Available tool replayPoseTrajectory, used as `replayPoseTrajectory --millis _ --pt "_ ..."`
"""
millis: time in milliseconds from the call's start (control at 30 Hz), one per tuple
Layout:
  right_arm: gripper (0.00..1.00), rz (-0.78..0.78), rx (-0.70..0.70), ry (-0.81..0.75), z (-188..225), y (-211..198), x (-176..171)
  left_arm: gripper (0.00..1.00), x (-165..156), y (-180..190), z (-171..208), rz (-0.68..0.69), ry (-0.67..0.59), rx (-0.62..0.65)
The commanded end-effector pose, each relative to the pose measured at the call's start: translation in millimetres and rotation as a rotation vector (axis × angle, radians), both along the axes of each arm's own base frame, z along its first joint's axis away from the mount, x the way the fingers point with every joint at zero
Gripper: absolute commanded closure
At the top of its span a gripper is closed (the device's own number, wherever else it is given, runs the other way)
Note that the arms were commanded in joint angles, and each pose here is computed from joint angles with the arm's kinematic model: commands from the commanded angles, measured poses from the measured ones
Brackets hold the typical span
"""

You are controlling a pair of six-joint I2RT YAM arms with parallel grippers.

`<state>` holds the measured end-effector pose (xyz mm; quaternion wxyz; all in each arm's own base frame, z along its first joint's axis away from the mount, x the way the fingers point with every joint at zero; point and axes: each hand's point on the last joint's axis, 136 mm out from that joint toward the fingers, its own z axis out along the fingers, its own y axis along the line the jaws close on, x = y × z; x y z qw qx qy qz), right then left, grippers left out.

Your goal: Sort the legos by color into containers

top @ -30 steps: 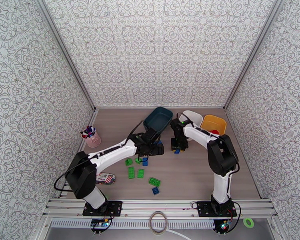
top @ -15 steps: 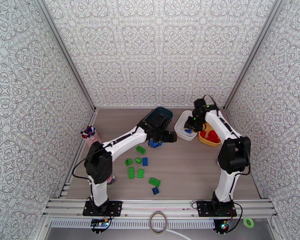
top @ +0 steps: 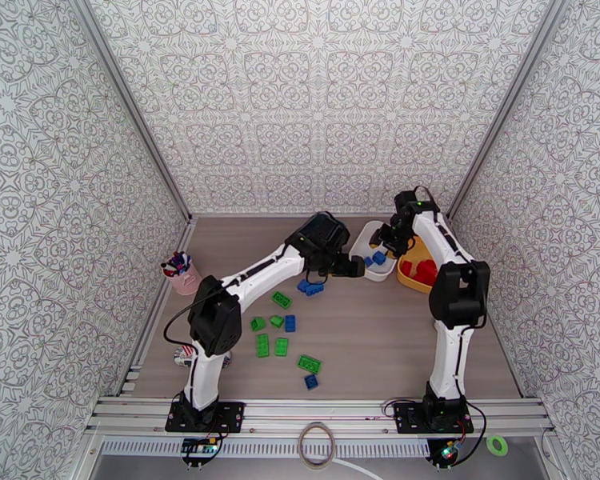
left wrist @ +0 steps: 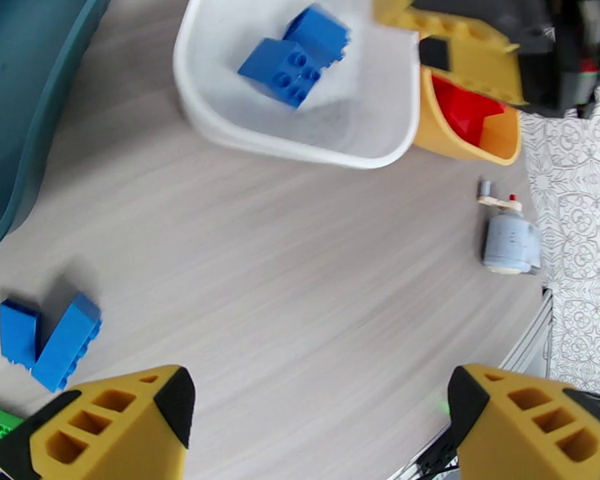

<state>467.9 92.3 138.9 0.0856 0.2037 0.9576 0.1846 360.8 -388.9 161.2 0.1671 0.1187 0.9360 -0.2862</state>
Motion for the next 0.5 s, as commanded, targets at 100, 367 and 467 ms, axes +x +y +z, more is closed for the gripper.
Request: replayPoseTrajectory --millis 100,367,467 --pt "0.44 0.054 0.005 -0.042 28 11 -37 0.11 -8 57 20 0.162 -0.072 0.075" --pt "0.41 0.314 -0.034 -0.029 12 89 -141 0.08 -44 128 0 0.395 -0.028 0.151" --pt "0.4 0.426 -0.072 -0.006 -2 120 -189 0.07 -61 149 -9 0.452 0.006 0.159"
